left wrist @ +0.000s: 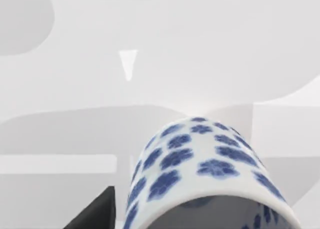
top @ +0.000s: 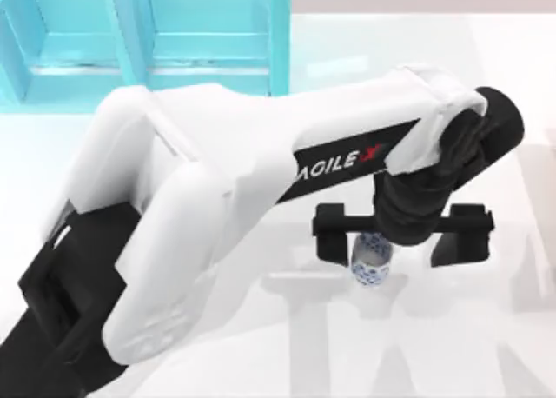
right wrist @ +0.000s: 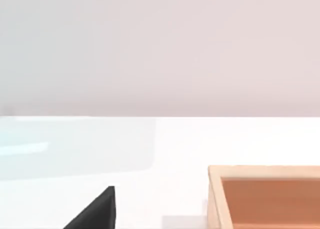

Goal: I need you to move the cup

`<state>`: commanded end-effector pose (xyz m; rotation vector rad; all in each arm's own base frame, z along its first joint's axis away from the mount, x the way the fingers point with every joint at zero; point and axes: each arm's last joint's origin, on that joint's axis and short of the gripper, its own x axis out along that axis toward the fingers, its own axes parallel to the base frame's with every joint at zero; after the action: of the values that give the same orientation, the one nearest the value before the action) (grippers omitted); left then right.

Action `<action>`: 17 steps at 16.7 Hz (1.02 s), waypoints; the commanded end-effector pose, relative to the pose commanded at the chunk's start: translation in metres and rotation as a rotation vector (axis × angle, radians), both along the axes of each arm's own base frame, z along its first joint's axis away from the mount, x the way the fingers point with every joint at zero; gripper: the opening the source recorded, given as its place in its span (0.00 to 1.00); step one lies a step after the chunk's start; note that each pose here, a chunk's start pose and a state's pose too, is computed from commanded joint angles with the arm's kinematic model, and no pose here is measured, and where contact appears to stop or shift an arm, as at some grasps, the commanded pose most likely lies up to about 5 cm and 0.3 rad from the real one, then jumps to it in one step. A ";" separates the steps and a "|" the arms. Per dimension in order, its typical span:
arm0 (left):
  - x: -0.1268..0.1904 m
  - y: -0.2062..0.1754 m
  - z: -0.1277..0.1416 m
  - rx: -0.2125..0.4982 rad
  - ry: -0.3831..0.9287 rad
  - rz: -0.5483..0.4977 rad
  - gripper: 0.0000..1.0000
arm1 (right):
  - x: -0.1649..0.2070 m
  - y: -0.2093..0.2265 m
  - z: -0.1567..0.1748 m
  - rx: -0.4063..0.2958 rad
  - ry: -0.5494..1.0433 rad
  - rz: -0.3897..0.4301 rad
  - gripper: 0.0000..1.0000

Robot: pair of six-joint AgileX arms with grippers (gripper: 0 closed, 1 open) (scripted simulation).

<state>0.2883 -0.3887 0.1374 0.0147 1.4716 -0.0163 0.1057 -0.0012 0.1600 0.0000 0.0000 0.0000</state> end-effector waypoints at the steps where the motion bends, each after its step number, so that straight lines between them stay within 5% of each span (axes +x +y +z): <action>1: 0.000 0.000 0.000 0.000 0.000 0.000 1.00 | 0.000 0.000 0.000 0.000 0.000 0.000 1.00; 2: 0.000 0.000 0.000 0.000 0.000 0.000 1.00 | 0.000 0.000 0.000 0.000 0.000 0.000 1.00; 15: 0.000 0.000 0.000 0.000 0.000 0.000 0.02 | 0.000 0.000 0.000 0.000 0.000 0.000 1.00; 17: 0.000 0.000 0.000 0.000 0.000 0.000 0.00 | 0.000 0.000 0.000 0.000 0.000 0.000 1.00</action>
<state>0.2883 -0.3887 0.1374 0.0147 1.4716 -0.0163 0.1057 -0.0012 0.1600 0.0000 0.0000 0.0000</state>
